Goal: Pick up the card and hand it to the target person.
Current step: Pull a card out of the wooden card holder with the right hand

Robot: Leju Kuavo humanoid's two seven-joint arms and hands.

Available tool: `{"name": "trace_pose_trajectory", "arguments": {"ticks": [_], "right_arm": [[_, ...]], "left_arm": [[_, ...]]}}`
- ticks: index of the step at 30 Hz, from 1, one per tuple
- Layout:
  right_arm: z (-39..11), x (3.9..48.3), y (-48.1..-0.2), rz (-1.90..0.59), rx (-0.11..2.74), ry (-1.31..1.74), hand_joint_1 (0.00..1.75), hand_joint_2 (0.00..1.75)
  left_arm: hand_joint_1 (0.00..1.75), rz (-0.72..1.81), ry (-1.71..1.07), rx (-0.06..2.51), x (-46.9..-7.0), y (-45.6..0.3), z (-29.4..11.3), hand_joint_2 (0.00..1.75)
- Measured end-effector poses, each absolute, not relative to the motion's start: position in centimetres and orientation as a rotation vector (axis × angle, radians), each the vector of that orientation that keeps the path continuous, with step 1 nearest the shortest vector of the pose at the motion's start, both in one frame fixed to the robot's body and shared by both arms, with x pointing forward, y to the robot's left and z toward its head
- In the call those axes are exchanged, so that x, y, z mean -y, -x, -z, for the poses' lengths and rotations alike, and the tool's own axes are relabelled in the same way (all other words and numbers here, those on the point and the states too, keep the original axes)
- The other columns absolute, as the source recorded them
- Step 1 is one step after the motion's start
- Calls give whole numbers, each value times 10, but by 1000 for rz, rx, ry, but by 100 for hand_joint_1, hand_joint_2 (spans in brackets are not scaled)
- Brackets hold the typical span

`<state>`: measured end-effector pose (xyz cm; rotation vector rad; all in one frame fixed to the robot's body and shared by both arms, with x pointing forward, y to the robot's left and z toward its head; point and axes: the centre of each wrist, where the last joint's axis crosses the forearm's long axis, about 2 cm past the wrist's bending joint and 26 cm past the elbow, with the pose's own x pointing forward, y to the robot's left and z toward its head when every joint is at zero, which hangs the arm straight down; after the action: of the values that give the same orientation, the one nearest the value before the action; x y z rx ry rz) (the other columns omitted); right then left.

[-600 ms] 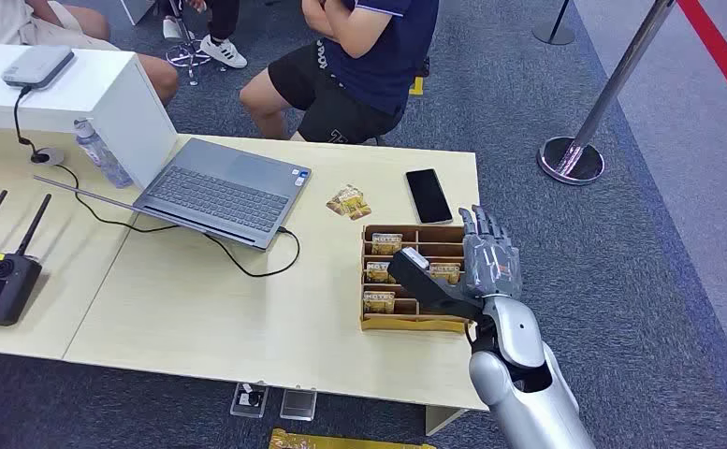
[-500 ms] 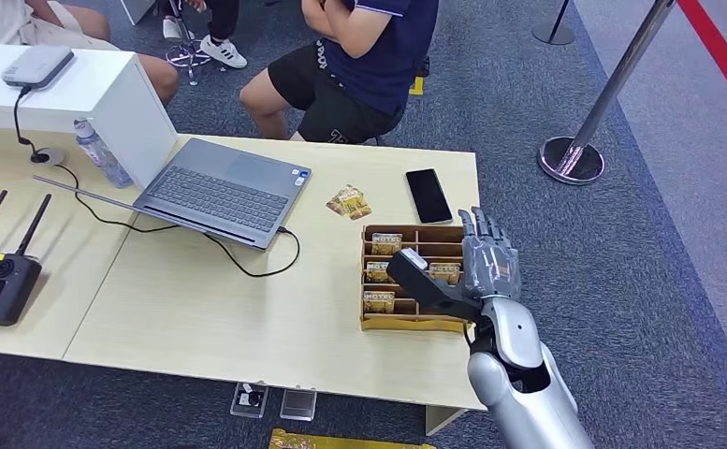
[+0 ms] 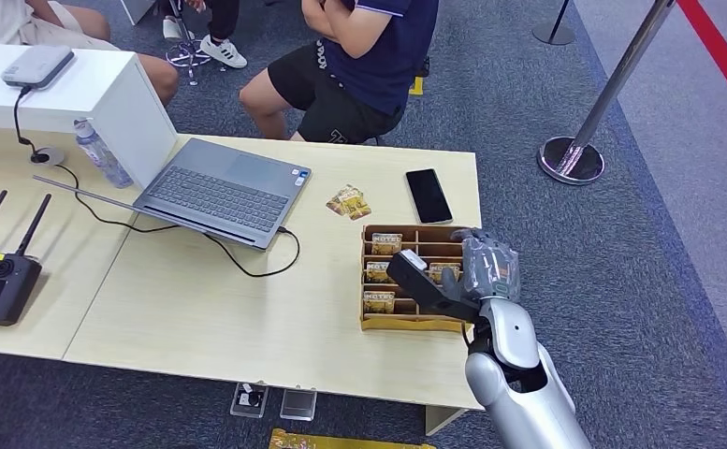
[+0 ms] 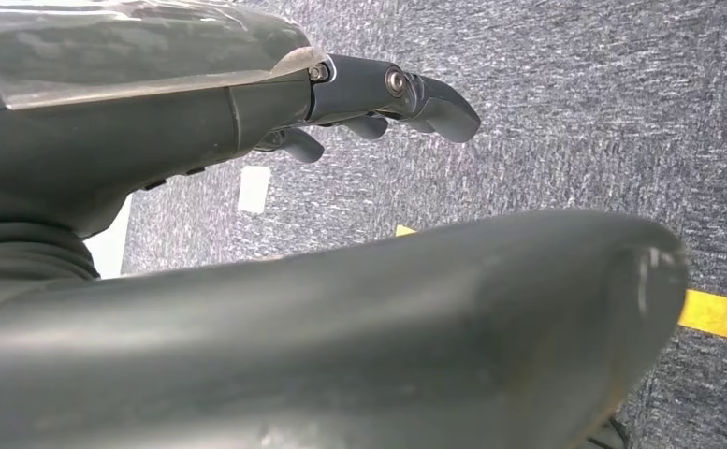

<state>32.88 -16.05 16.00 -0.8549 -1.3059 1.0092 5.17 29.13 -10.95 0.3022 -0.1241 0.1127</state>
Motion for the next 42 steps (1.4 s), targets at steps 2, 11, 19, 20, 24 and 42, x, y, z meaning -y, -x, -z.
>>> {"name": "trace_pose_trajectory", "arguments": {"ticks": [2,11,19,20,24,42], "right_arm": [[-160,160,-329,-1009,1306,854,71,175],[-160,154,-328,-1015,1308,845,72,175],[-158,151,-328,-1027,1299,840,85,175],[-157,151,-328,-1028,1298,840,86,175],[-156,150,-327,-1034,1293,839,87,175],[-149,148,-327,-1073,1272,815,58,175]], "left_arm": [[0,-113,-302,123,-291,-52,109,0],[0,-115,-300,117,-290,-52,109,0],[0,-114,-299,117,-290,-52,109,0],[0,-114,-299,118,-290,-52,109,0],[0,-114,-298,118,-289,-52,109,0],[0,-118,-300,111,-289,-52,109,0]]}}
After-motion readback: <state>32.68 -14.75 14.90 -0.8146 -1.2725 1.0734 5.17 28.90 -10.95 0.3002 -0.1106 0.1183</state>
